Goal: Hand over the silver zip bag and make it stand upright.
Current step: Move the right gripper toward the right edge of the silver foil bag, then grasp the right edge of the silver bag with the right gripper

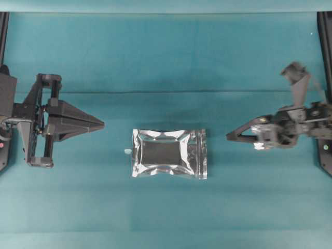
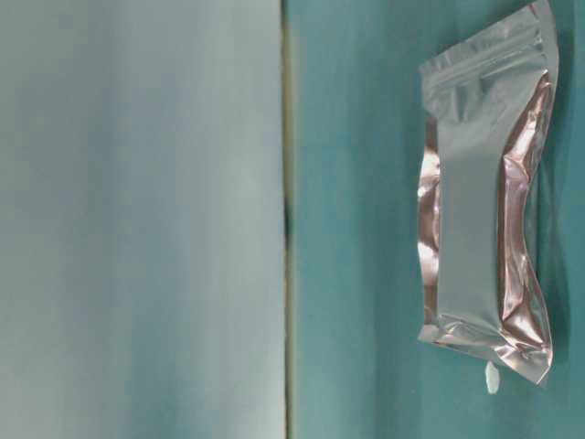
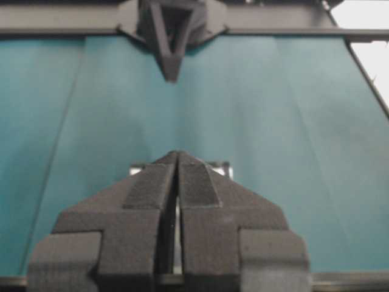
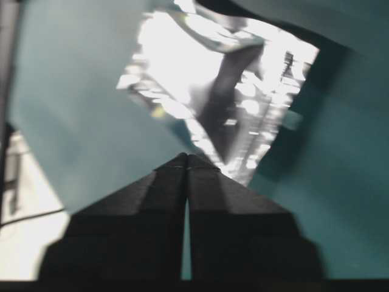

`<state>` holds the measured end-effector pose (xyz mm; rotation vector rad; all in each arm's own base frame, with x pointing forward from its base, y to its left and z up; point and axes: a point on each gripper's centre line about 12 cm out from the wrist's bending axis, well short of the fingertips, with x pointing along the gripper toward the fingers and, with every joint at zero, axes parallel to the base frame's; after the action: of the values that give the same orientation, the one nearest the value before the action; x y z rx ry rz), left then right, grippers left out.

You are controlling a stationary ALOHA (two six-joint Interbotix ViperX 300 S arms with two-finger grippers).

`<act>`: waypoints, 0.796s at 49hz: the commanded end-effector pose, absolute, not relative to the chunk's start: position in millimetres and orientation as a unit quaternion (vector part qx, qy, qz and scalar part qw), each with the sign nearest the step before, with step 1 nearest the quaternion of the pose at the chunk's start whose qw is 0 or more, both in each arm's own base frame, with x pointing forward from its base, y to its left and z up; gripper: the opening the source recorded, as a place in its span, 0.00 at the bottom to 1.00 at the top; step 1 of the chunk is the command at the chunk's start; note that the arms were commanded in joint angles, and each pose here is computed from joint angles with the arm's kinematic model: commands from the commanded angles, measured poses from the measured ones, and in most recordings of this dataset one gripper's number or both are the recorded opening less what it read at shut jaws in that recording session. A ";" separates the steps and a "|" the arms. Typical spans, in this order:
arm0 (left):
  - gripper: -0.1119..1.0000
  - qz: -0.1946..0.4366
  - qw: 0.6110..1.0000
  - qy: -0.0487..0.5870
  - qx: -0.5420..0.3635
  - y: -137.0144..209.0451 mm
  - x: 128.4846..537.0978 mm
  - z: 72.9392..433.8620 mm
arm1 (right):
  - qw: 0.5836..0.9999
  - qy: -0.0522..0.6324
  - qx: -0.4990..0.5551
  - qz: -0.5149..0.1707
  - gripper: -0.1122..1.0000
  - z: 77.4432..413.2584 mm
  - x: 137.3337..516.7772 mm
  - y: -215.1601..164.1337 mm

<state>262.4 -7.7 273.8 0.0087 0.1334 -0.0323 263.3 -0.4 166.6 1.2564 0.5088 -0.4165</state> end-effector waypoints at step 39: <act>0.06 -0.016 0.997 0.077 0.003 -8.1 264.1 277.7 | 0.713 0.260 0.600 -0.254 0.99 96.1 334.1 18.8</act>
<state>261.5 -8.0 268.3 0.0066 0.1810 -0.0326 327.5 18.2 94.4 1.3131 0.6106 -0.5683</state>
